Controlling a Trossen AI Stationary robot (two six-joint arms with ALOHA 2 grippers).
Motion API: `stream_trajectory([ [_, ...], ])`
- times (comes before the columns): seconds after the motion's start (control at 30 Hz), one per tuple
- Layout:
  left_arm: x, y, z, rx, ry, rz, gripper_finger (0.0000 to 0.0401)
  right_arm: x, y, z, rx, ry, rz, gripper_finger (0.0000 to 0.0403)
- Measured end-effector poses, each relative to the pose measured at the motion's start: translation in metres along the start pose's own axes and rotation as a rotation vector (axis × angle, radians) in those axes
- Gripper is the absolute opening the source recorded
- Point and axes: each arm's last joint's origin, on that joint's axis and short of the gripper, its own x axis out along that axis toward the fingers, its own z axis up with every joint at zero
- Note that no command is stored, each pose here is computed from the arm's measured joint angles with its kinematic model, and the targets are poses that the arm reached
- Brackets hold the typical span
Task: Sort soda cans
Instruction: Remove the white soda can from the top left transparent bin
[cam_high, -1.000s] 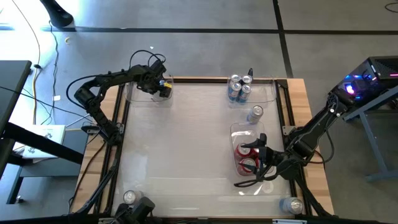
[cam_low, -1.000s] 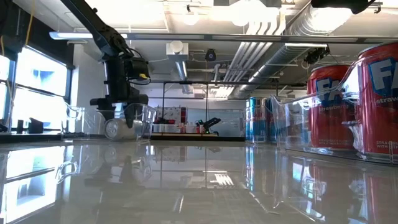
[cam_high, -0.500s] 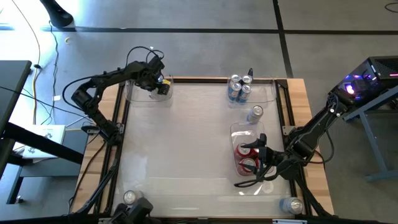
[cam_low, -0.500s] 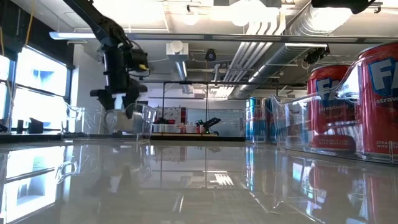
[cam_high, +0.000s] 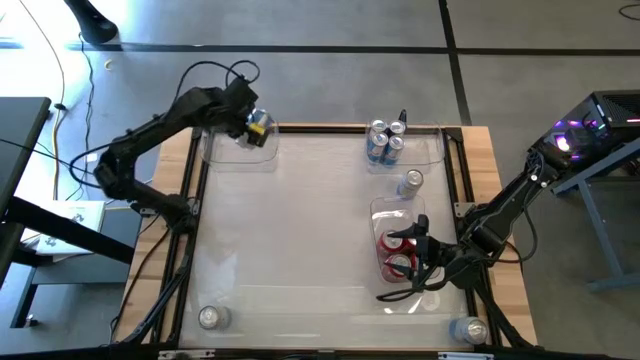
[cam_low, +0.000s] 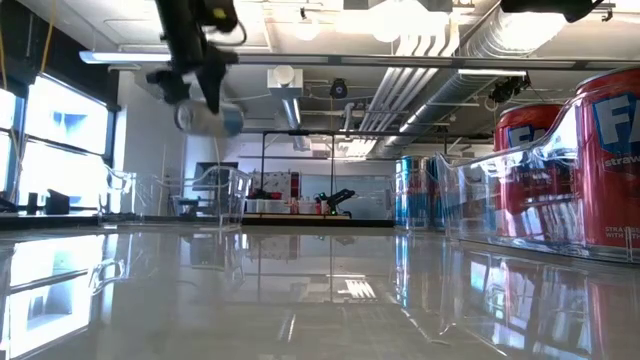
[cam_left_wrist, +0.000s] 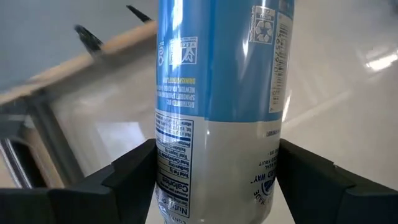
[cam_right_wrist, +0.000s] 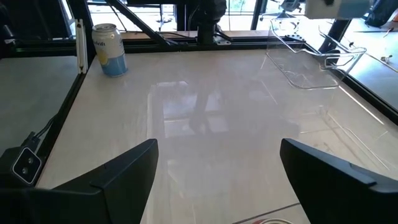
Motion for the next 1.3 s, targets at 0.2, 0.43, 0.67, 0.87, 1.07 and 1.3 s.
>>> stream_trajectory([
  [0.2, -0.024, -0.042, -0.044, 0.102, 0.162, -0.022, 0.0275, 0.000, 0.000, 0.000, -0.018, 0.000, 0.000, 0.0333],
  [0.43, -0.014, -0.091, -0.091, 0.210, 0.534, -0.016, 0.0275, 0.000, -0.001, 0.001, -0.042, -0.014, -0.022, 0.0333],
  [0.67, 0.023, -0.144, -0.122, 0.278, 0.864, -0.075, 0.0275, 0.000, -0.001, 0.001, -0.061, -0.015, -0.025, 0.0333],
  [0.87, 0.064, -0.175, -0.143, 0.303, 1.116, -0.110, 0.0275, 0.000, -0.001, 0.001, -0.069, -0.014, -0.026, 0.0333],
  [1.07, 0.099, -0.188, -0.154, 0.275, 1.276, -0.114, 0.0275, 0.000, -0.001, 0.000, -0.075, -0.010, -0.028, 0.0333],
  [1.3, 0.123, -0.191, -0.158, 0.220, 1.353, -0.085, 0.0275, 0.000, -0.001, -0.001, -0.089, -0.005, -0.030, 0.0333],
])
